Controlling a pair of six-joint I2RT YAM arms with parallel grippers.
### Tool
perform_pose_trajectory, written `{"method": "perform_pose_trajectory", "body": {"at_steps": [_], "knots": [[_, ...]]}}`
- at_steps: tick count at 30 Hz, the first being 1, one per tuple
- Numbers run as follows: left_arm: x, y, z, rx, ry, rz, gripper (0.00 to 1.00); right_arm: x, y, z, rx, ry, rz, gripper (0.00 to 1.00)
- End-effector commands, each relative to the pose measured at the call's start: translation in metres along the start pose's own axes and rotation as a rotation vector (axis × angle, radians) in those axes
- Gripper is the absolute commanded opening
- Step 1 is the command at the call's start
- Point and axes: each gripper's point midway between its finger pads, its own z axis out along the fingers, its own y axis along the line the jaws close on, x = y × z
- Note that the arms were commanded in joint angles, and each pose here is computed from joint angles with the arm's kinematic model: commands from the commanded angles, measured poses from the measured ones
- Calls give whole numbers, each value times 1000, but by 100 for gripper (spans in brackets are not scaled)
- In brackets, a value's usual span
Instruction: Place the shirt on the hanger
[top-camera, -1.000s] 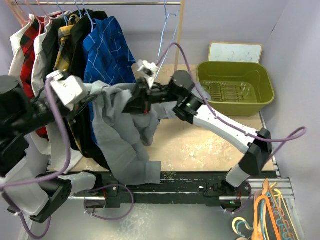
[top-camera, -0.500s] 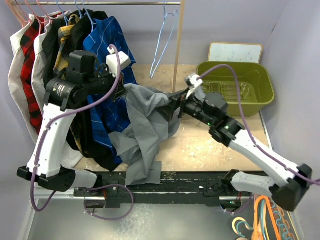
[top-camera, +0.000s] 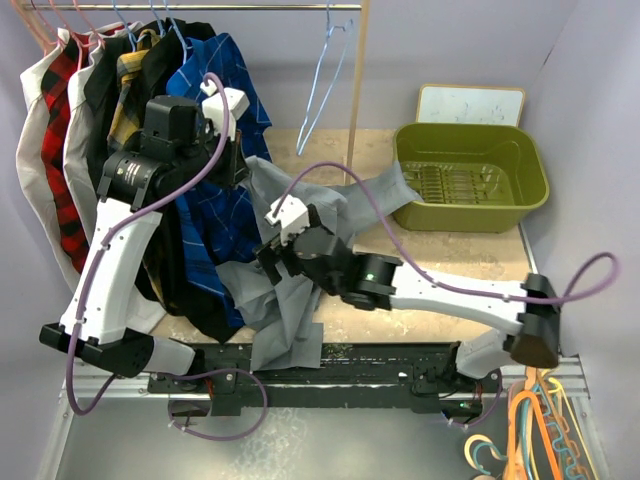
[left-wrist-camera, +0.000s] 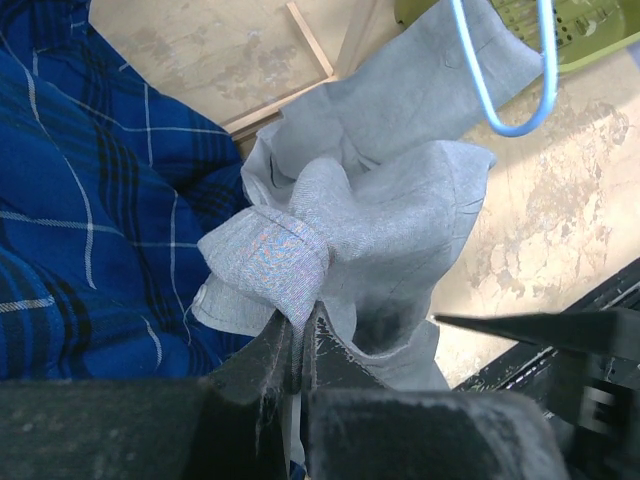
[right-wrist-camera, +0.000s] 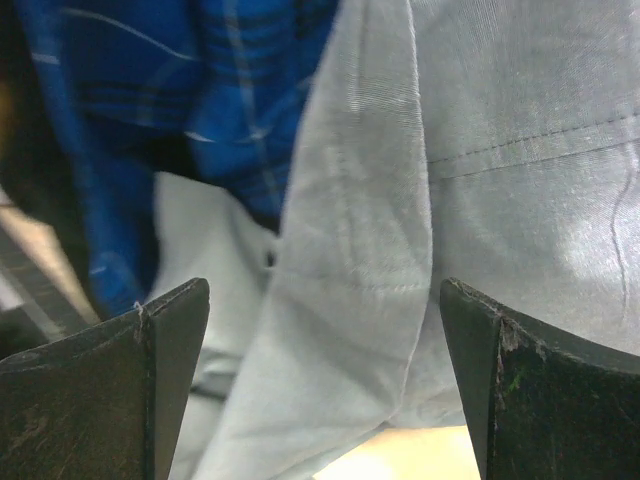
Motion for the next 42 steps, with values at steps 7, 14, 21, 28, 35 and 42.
{"method": "perform_pose_trajectory", "body": {"at_steps": [7, 14, 21, 28, 35, 42], "knots": [[-17, -6, -10, 19, -84, -27, 0, -74, -21, 28, 217, -189, 9, 97], [-14, -9, -14, 34, -86, -33, 0, -81, -6, 44, 159, -228, 43, 76], [-20, -15, -19, 62, -104, -19, 0, -57, -16, 69, 227, -215, 34, 43], [-18, -26, -22, 129, -98, 18, 0, -56, -27, 51, 233, -193, 44, 0], [-11, -52, -24, 320, -92, 222, 100, 44, -60, -29, 231, -54, 247, 0], [37, -84, -12, 648, 19, 383, 99, 129, -74, -99, 251, 36, 644, 0]]}}
